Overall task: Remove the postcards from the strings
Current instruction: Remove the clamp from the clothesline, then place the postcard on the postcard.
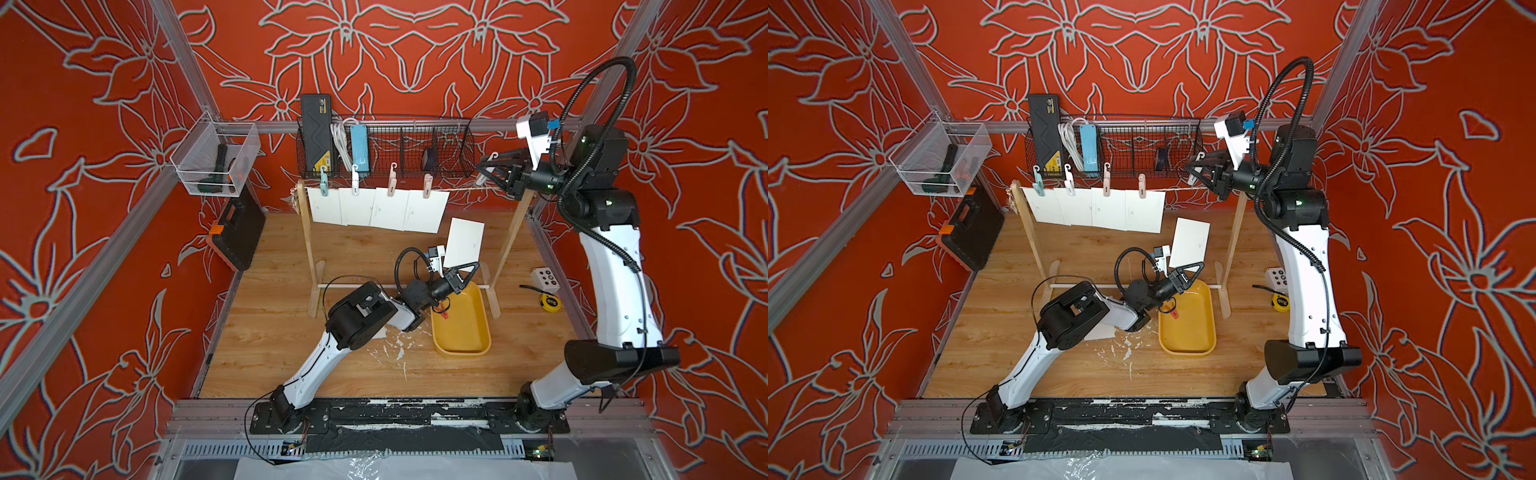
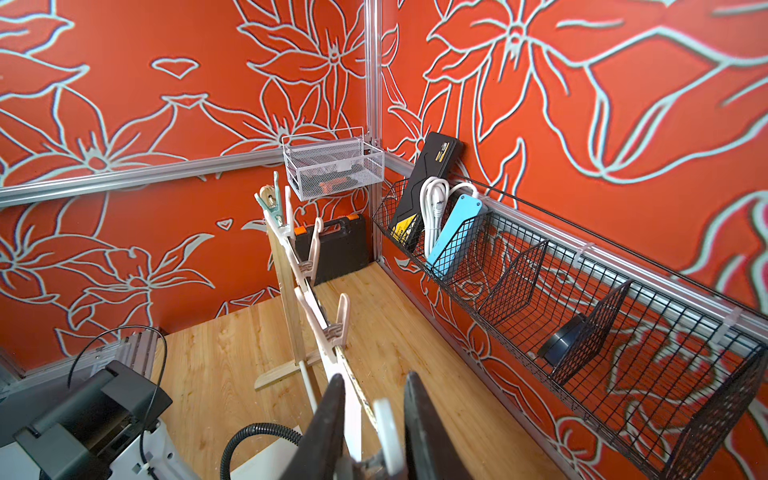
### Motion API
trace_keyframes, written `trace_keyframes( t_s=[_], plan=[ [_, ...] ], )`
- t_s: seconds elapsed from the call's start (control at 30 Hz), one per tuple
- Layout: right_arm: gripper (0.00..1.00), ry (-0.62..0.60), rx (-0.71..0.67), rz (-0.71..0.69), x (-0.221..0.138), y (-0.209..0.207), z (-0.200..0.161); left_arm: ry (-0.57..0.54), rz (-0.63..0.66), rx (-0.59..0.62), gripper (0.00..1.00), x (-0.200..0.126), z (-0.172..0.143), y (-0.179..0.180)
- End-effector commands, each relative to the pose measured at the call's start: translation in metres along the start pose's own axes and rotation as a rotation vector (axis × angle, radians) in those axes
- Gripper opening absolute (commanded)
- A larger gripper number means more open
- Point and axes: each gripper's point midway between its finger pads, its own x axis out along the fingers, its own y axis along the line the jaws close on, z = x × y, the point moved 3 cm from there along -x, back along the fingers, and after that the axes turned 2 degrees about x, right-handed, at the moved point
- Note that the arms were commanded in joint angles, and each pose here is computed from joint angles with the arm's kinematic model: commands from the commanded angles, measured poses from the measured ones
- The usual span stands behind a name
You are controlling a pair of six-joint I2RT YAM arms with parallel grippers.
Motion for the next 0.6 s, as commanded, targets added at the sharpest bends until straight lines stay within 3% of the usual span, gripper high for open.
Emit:
trace_keyframes(
  t_s=[0.0,0.27,0.57],
  plan=[
    [0.21,-0.021,-0.026,-0.018,-0.008,0.009,0.006,-0.1,-0.248,0.047,0.0,-0.004,0.031,-0.074],
    [0.21,0.006,0.001,-0.056,-0.019,0.024,-0.013,-0.068,-0.194,0.046,0.0,-0.027,0.03,-0.081],
    [0.21,0.019,0.096,-0.068,-0.027,0.042,-0.048,-0.035,-0.06,0.034,0.0,-0.075,0.029,-0.075]
  ],
)
